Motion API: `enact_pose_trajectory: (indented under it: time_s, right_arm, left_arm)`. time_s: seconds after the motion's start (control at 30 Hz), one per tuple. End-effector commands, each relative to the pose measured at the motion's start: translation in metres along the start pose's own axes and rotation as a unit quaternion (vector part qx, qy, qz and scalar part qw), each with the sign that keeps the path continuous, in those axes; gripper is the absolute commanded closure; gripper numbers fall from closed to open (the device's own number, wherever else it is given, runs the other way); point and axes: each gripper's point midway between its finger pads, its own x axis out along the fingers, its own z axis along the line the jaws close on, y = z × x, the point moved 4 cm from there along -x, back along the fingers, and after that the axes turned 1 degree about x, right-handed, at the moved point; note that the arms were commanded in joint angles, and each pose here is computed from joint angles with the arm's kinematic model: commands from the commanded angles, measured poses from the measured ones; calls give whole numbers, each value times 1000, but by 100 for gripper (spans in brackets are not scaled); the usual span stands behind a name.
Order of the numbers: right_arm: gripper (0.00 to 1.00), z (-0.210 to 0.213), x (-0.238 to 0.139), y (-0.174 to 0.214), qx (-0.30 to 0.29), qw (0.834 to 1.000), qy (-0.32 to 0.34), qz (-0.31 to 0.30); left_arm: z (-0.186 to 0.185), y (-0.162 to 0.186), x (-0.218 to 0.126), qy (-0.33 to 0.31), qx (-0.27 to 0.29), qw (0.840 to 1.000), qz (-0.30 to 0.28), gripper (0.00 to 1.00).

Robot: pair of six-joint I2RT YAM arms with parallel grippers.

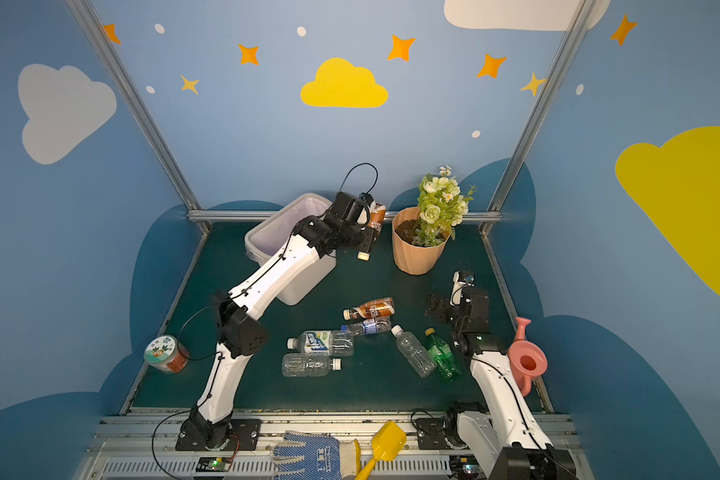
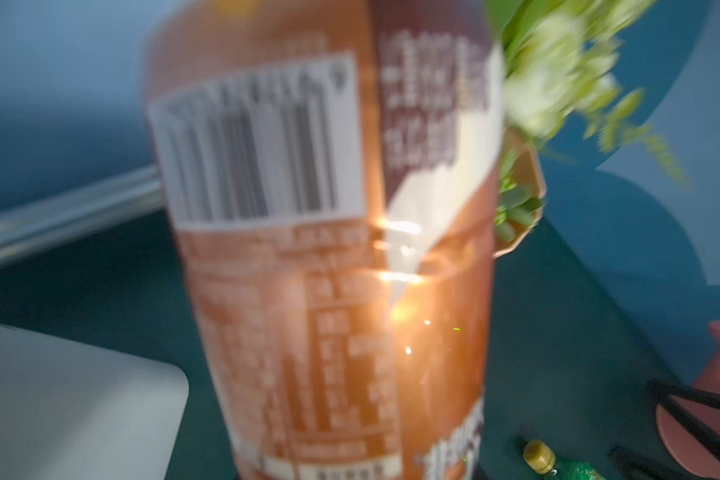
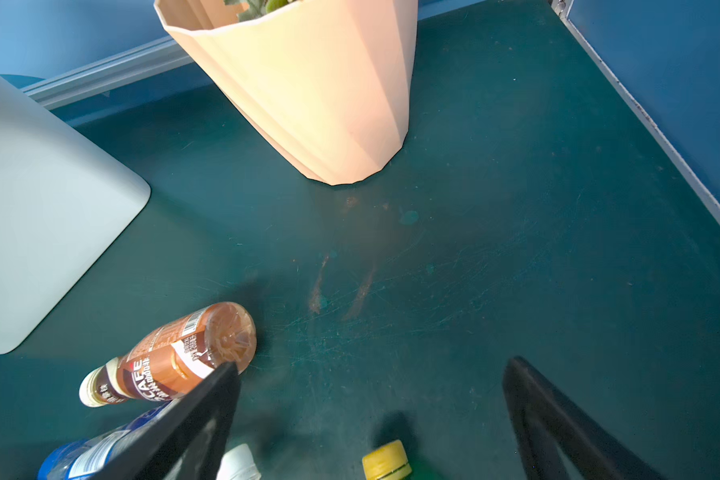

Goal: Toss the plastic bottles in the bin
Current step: 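Lift the brown bottle and carry it over the white bin, then open the left gripper to drop the brown bottle into the bin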

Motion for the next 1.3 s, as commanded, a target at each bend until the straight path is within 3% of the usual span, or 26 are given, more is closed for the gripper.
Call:
enact_pose_trajectory:
  time_s: [0.0,0.13,0.27,0.43,0.57,0.7,0.77,0.83,0.9,0.97,1.07,1.1,1.17,1.27]
  right_arm:
    - [3,1,-3,0,1,1000,-5,-7]
    - [3,2,-3,-1,1,1000,-8,-8]
    - [3,2,-1,0,4,1000,-11,-8]
    - [3,5,1,-3,9,1000,-20,-9]
    - [3,6,2,-5,12,1000,-26,-9]
    - [3,9,2,-7,11,999,-34,-8]
    - [3,10,1,-6,11,999,-36,-8]
    - [3,9,0,-5,11,999,-34,-9]
    - [3,8,-1,-5,8,999,-30,-11]
    - [3,6,-4,-5,4,1000,-24,-13]
    - [3,5,-7,-5,-3,1000,-18,-16]
    - [3,5,-8,-6,-5,1000,-17,-18]
    - [3,5,-9,-6,-4,1000,-16,-20]
    - [3,6,-7,-8,4,1000,-21,-23]
  left_arm:
    - [2,-43,-59,-42,56,993,-98,55]
    - [-3,-77,-144,-53,111,966,-227,55]
    - [2,-88,-232,-64,130,911,-386,52]
    - [20,-77,-306,-113,141,875,-450,52]
    - [36,-69,-337,-144,138,854,-480,51]
    - [68,-69,-332,-166,83,864,-468,51]
    - [92,-64,-303,-166,58,887,-427,50]
    - [121,-51,-257,-149,12,922,-357,49]
    - [139,-28,-212,-127,-18,951,-281,48]
    - [150,2,-168,-130,-23,969,-208,45]
    - [164,36,-135,-157,-11,976,-153,33]
    - [165,38,-136,-162,-3,975,-154,24]
    - [161,28,-152,-163,13,970,-180,9]
    - [147,-4,-196,-153,48,953,-256,0]
